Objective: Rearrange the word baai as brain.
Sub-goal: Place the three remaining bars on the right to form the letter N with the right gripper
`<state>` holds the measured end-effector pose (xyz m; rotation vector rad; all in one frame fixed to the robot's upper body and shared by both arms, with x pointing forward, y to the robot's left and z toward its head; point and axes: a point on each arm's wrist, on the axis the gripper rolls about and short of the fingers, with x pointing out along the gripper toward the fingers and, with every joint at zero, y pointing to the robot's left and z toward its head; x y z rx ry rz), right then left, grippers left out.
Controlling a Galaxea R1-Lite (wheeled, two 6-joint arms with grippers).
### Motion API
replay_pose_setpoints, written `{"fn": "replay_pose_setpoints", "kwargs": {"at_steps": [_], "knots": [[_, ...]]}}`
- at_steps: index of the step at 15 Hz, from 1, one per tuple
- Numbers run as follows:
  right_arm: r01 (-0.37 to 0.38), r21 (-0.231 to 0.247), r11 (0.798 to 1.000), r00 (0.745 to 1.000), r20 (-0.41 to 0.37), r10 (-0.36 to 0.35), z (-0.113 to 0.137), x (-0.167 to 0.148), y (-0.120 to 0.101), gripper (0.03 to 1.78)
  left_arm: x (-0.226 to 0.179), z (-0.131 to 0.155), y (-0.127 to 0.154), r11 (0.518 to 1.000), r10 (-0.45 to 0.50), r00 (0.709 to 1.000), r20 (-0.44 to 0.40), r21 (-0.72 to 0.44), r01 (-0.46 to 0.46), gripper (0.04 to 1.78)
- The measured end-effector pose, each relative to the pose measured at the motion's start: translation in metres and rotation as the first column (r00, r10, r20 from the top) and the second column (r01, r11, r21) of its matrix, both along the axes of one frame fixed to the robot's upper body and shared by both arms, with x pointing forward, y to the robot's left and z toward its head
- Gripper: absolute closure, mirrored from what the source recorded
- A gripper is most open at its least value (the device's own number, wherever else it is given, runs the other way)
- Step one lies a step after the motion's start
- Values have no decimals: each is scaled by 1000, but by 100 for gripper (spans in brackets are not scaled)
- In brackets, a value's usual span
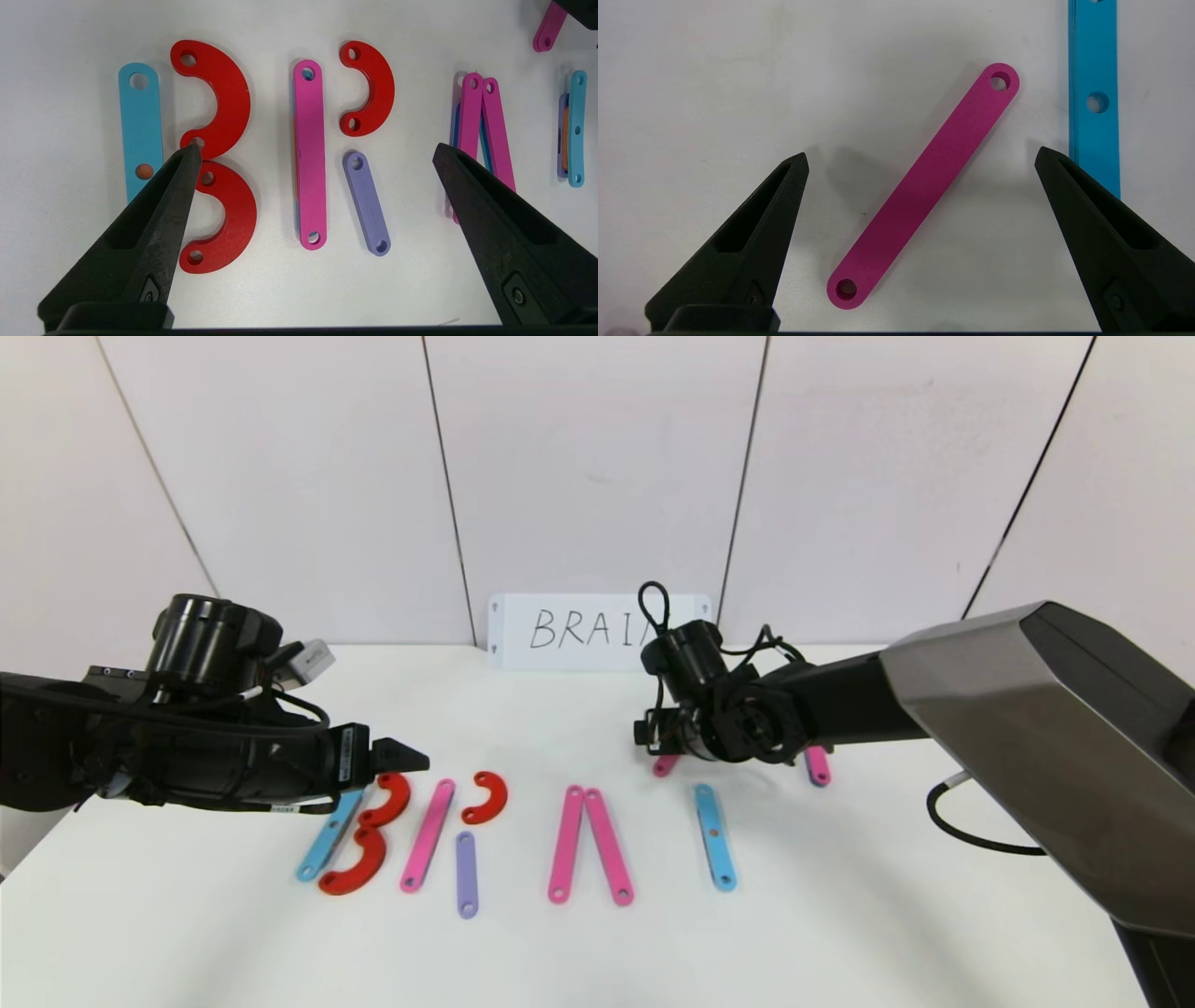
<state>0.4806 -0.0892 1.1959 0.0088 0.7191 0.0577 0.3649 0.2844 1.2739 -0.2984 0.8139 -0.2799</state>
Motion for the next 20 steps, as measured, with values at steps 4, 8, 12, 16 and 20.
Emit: {"fn": "replay_pose_setpoints", "kwargs": {"at_steps": [4, 8, 12, 16, 20], "knots": [[0, -4, 1000, 1000, -8, 0, -6, 2, 1, 33, 0, 0, 0, 1000, 0, 1000, 0, 0, 0, 8], [2, -4, 1000, 1000, -8, -2, -10, 3, 2, 97, 0, 0, 0, 1000, 0, 1000, 0, 0, 0, 8], [2, -6, 1000, 1000, -11, -3, -11, 3, 1, 151, -1, 0, 0, 1000, 0, 1000, 1, -1, 0, 8], [6, -4, 1000, 1000, -10, -6, -9, 4, -1, 154, -1, 1, 1, 1000, 2, 1000, 2, -1, -2, 8], [-2, 16, 1000, 1000, 11, 1, 12, -3, -8, 154, -1, 0, 0, 1000, 1, 1000, -2, -1, -1, 8]]}}
